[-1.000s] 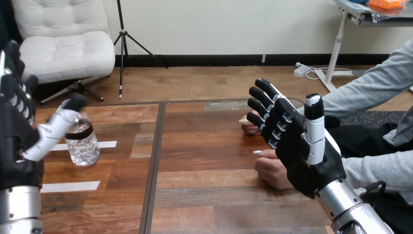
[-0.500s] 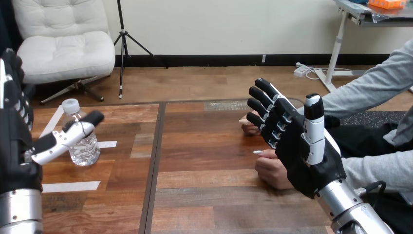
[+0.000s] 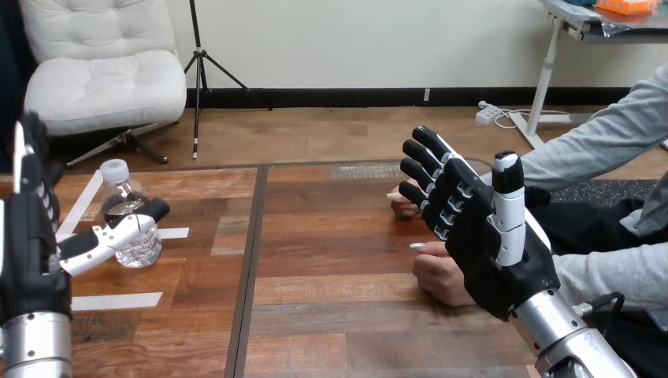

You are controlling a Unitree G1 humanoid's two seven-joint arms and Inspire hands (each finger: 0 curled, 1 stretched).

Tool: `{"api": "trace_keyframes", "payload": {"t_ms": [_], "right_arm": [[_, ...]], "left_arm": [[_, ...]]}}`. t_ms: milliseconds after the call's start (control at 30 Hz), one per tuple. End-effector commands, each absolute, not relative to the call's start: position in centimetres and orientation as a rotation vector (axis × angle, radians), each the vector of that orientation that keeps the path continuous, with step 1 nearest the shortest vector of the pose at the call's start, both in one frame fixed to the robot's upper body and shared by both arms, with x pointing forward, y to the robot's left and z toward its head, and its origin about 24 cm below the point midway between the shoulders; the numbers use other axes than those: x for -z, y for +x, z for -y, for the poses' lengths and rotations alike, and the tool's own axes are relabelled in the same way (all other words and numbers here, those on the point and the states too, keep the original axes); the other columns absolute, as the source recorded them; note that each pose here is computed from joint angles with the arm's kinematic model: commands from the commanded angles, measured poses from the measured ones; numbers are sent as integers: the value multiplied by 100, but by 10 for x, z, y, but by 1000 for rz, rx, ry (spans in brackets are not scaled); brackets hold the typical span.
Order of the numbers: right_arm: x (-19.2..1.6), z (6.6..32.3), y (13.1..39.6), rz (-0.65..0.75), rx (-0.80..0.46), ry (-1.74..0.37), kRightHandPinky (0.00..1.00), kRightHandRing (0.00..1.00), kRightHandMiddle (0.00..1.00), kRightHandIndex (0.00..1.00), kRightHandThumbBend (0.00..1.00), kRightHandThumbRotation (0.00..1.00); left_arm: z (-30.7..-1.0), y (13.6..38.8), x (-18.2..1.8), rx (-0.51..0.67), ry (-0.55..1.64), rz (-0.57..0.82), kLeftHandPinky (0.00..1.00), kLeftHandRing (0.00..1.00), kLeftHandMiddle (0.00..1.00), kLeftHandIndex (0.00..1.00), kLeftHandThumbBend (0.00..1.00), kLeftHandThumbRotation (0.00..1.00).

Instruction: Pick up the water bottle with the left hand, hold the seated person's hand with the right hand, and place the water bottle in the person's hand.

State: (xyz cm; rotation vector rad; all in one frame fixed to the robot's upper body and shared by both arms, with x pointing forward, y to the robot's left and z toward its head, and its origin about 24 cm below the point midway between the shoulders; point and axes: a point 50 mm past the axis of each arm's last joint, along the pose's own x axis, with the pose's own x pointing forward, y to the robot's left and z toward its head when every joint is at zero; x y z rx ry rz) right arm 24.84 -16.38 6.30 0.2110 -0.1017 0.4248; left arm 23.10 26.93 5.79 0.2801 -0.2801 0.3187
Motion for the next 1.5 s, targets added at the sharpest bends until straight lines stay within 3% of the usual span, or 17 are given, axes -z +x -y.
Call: {"api": "trace_keyframes", "payload": {"t_ms": [0,767,1467], "right_arm": [[-84,158,258,201,-452,207,100,100,98,97,95,100],[-84,158,259,201,-455,202,100,99,97,96,95,100],[-86,159,258,207,-454,196,100,99,97,96,95,100]], "left_arm": [[-268,255,-71,-295,314,314,94,100,100,100,100,0],[-270,281,-55,-338,449,184,85,93,99,100,100,0],[-272,301,-43,-331,460,55,92,100,100,100,97,6]]}}
